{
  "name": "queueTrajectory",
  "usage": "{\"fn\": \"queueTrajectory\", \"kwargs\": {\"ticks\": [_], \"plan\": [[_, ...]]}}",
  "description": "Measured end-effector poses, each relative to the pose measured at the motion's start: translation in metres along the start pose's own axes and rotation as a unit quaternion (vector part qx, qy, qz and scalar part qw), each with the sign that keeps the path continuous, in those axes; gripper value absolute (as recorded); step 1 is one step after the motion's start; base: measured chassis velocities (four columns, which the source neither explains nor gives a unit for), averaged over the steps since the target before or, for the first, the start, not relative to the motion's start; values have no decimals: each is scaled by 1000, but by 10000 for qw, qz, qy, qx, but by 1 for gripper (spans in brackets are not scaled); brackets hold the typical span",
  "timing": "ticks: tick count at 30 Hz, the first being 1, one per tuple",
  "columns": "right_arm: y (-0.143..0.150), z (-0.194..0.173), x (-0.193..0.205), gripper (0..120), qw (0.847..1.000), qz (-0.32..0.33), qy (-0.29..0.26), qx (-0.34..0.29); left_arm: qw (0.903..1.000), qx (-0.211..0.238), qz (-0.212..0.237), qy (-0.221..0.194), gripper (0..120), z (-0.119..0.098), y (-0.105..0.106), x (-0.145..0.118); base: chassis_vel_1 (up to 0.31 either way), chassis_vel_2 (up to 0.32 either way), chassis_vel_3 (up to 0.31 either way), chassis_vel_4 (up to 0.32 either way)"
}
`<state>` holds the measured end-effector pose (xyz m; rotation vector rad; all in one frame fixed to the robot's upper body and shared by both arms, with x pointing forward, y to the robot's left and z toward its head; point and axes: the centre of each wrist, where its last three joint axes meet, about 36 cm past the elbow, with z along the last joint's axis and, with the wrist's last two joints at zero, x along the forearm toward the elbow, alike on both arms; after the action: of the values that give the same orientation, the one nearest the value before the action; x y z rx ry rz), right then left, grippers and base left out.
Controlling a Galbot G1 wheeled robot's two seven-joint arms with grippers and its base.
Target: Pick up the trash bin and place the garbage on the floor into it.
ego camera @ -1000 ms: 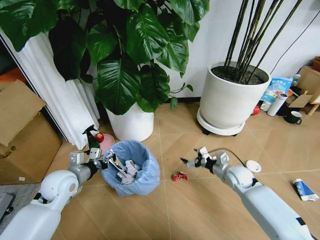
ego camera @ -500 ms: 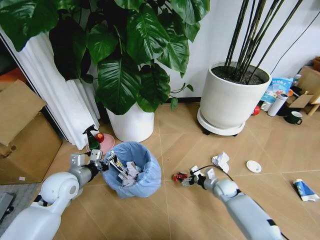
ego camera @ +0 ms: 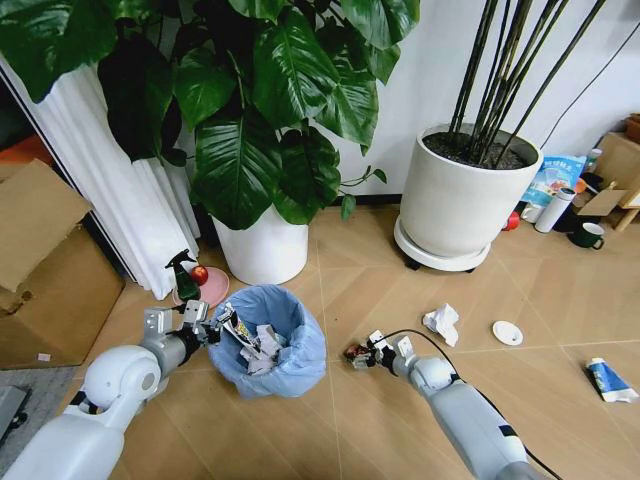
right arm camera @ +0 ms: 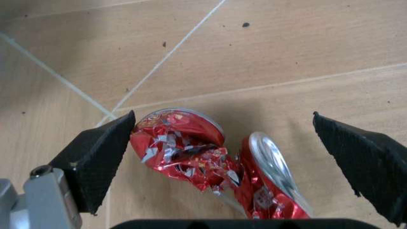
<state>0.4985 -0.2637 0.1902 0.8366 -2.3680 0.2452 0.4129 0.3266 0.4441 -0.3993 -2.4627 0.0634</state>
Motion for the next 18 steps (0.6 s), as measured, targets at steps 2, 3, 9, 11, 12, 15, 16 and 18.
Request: {"fn": "queueTrajectory", "kwargs": {"ticks": [2,3,9,11,12,15,16,18], "plan": [[0,0,-1,100,10000,10,9,-11,10000,-4,1,1,0,0,0,0,0,0,0,0],[-1,1,-1,100,10000,23,23,-24,10000,-7,0,2,0,0,1,0,0,0,0,0],[0,5,-4,100,9999,50,76,-92,10000,-7,3,-1,0,0,1,0,0,0,0,0],[0,5,-5,100,9999,49,81,-99,10000,-6,5,-2,0,0,1,0,0,0,0,0],[1,6,-6,100,9999,49,89,-114,10000,-3,7,-2,0,1,0,0,0,0,0,0],[2,6,-7,93,9999,56,81,-122,10000,-6,13,-3,0,1,0,1,0,0,0,0],[2,6,-7,89,9999,70,79,-124,10000,-8,14,-5,0,1,0,1,0,0,0,0],[3,7,-7,80,9998,89,81,-126,10000,-9,13,-9,0,1,0,1,0,0,0,0]]}}
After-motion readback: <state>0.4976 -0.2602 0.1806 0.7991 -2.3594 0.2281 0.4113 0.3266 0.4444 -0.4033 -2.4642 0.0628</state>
